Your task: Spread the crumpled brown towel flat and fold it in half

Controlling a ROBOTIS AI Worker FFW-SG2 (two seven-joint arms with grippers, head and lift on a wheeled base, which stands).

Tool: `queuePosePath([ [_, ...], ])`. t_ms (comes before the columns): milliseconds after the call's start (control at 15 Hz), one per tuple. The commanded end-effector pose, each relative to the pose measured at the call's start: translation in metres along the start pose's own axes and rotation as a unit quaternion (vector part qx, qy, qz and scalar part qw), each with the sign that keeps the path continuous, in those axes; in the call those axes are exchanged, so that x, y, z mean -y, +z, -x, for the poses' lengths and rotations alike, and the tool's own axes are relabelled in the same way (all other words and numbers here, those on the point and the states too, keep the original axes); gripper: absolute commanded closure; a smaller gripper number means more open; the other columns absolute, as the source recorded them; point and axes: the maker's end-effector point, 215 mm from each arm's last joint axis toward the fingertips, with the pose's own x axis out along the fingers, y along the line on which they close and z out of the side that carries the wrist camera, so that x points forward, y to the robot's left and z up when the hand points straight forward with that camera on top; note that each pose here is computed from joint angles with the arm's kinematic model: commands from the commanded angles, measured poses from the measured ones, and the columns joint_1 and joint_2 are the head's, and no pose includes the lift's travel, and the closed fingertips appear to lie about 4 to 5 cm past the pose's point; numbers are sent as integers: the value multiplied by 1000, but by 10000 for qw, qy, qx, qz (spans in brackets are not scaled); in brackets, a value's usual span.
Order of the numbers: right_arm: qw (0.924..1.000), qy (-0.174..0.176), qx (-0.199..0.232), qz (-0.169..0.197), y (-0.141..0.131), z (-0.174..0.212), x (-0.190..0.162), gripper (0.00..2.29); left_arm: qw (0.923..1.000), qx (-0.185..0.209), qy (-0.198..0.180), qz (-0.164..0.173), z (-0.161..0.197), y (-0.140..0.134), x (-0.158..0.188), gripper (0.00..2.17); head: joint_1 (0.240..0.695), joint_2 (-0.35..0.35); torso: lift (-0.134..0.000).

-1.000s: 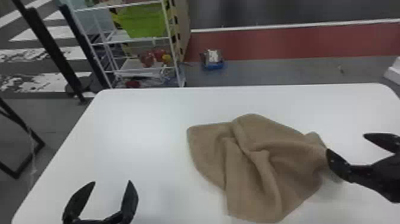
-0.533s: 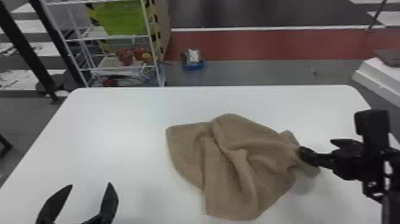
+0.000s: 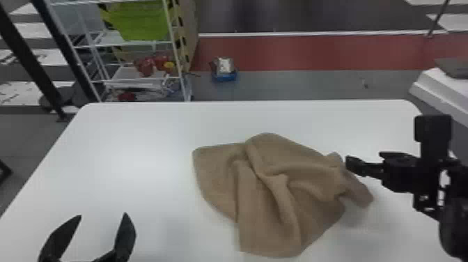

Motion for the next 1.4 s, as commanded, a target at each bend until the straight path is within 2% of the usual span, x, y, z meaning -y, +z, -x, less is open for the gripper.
queuePosePath([
  [0,9999,40,-125,-18,-5,-12,-2,181,10000,6,7,8,0,1,0,83,695,66,-134],
  [400,9990,230,-369,136,-17,-33,-28,316,10000,6,9,-4,3,2,-1,83,695,94,-134],
  [800,9983,126,-525,217,-29,-41,-25,323,10000,21,3,-8,6,2,0,83,695,105,-134],
  [1133,9980,141,-575,227,-34,-40,-28,606,10000,21,-4,-9,7,1,0,83,695,106,-134],
  [1333,9980,146,-576,232,-34,-41,-28,1001,10000,14,10,-14,7,1,-1,83,695,108,-134],
])
